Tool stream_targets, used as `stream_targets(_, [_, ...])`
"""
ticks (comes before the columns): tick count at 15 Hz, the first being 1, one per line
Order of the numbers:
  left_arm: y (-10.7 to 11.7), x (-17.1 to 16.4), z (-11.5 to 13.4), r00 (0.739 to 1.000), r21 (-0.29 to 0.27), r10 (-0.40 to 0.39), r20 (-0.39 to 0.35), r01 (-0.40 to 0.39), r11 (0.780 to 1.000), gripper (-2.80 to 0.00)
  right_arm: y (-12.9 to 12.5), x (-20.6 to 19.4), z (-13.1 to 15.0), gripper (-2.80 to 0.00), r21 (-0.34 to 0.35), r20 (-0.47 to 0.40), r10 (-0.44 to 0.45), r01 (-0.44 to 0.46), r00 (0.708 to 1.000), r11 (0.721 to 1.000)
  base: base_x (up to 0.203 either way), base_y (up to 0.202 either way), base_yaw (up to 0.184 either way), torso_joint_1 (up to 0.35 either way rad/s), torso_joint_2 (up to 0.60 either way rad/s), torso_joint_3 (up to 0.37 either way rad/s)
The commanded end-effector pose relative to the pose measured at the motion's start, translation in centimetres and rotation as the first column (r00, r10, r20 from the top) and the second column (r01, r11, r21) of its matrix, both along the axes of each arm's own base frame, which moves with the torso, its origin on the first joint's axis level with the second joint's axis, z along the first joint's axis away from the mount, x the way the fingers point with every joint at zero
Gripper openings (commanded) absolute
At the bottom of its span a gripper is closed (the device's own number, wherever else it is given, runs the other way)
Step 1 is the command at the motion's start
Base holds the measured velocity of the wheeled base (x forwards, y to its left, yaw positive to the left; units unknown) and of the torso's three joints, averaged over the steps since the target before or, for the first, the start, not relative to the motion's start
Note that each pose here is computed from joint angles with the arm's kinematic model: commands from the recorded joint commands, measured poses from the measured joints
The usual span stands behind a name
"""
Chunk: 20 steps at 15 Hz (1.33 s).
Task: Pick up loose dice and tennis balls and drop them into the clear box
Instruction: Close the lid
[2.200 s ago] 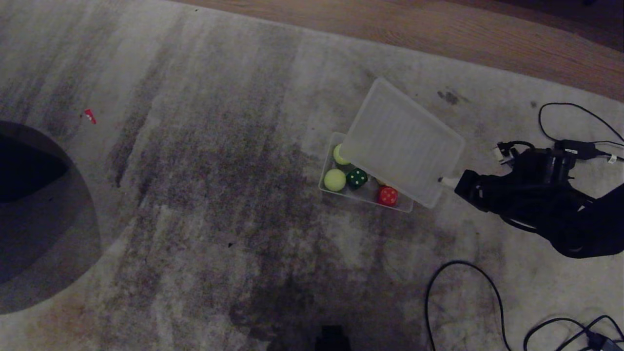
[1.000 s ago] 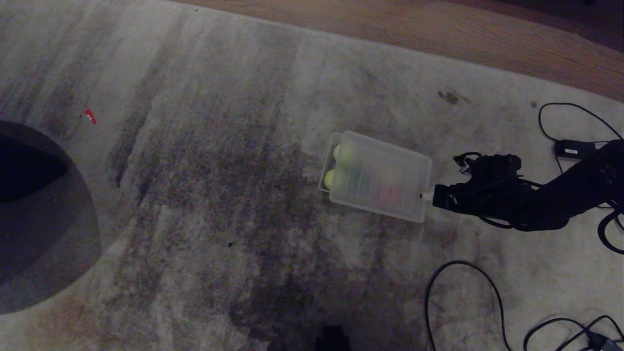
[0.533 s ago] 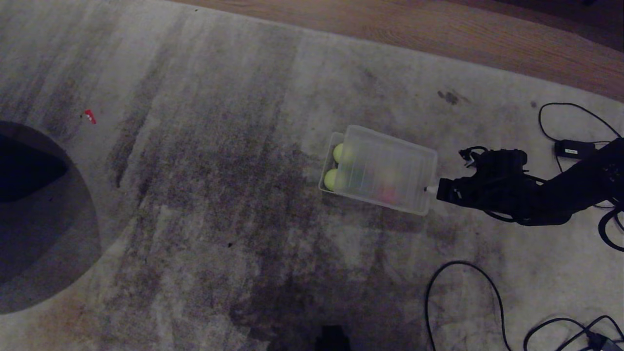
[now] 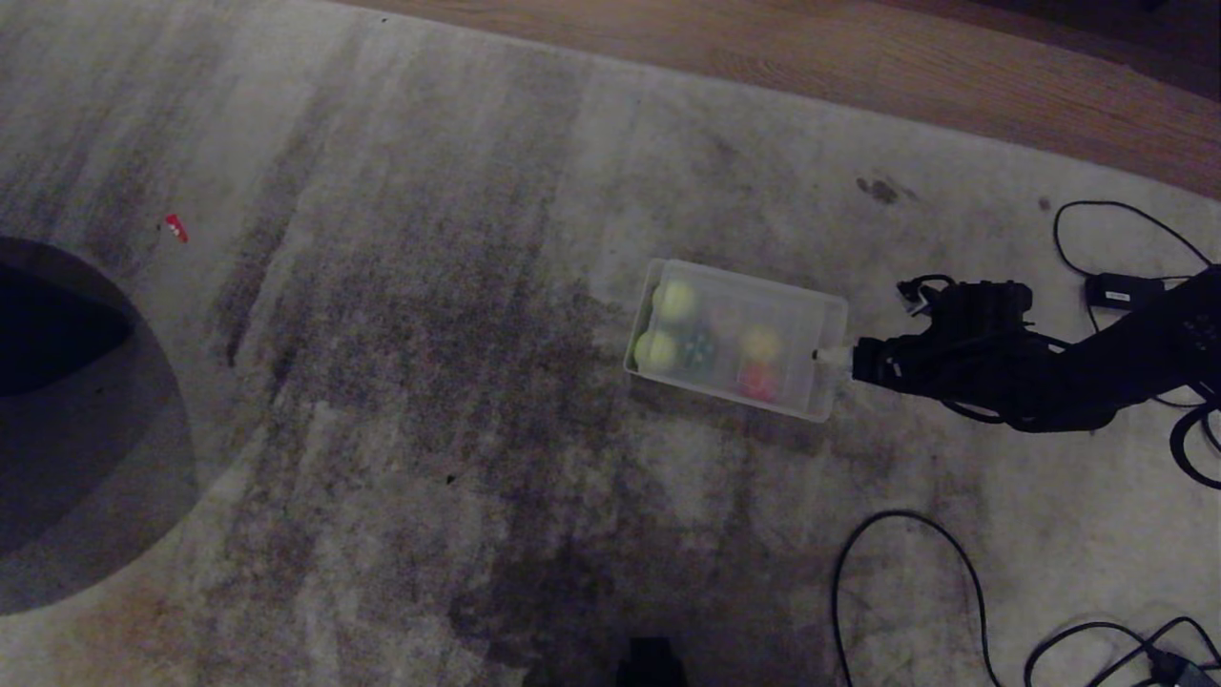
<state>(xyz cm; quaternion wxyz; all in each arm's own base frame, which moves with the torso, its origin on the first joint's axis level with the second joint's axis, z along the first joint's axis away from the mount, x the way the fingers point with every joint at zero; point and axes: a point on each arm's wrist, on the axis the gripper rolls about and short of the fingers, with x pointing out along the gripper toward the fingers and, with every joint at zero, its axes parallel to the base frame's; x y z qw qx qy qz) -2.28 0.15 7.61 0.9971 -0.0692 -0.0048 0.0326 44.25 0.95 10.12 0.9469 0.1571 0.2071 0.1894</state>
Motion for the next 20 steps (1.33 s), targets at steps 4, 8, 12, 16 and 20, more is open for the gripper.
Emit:
stream_targets(4, [0.0, 0.0, 0.0, 1.000, -0.001, 0.000, -0.002, 0.000, 1.000, -2.80, 1.6, 0.3, 0.8, 0.00, 0.011, 0.029, 0.051, -0.052, 0.998, 0.999, 0.000, 0.000, 0.000, 0.000, 0.00, 0.000])
stream_targets(8, [0.0, 0.0, 0.0, 1.000, -0.001, 0.000, -0.002, 0.000, 1.000, -2.80, 3.5, 0.9, 0.8, 0.00, 0.087, 0.008, 0.071, -0.071, 0.997, 0.994, 0.000, 0.000, 0.000, 0.000, 0.00, 0.000])
stream_targets(12, [0.0, 0.0, 0.0, 1.000, -0.001, 0.000, -0.002, 0.000, 1.000, -2.80, 4.4, 1.2, 0.2, 0.00, 0.093, -0.003, 0.087, -0.086, 0.996, 0.992, 0.000, 0.000, 0.000, 0.000, 0.00, 0.000])
stream_targets(16, [0.0, 0.0, 0.0, 1.000, -0.001, 0.000, -0.002, 0.000, 1.000, -2.80, 3.9, 0.1, 0.1, 0.00, 0.089, -0.033, 0.078, -0.075, 0.996, 0.993, 0.000, 0.000, 0.000, 0.000, 0.00, 0.000])
stream_targets(20, [0.0, 0.0, 0.0, 1.000, -0.001, 0.000, -0.002, 0.000, 1.000, -2.80, 3.3, -1.8, 0.8, 0.00, 0.075, -0.050, 0.072, -0.068, 0.996, 0.995, 0.000, 0.000, 0.000, 0.000, 0.00, 0.000])
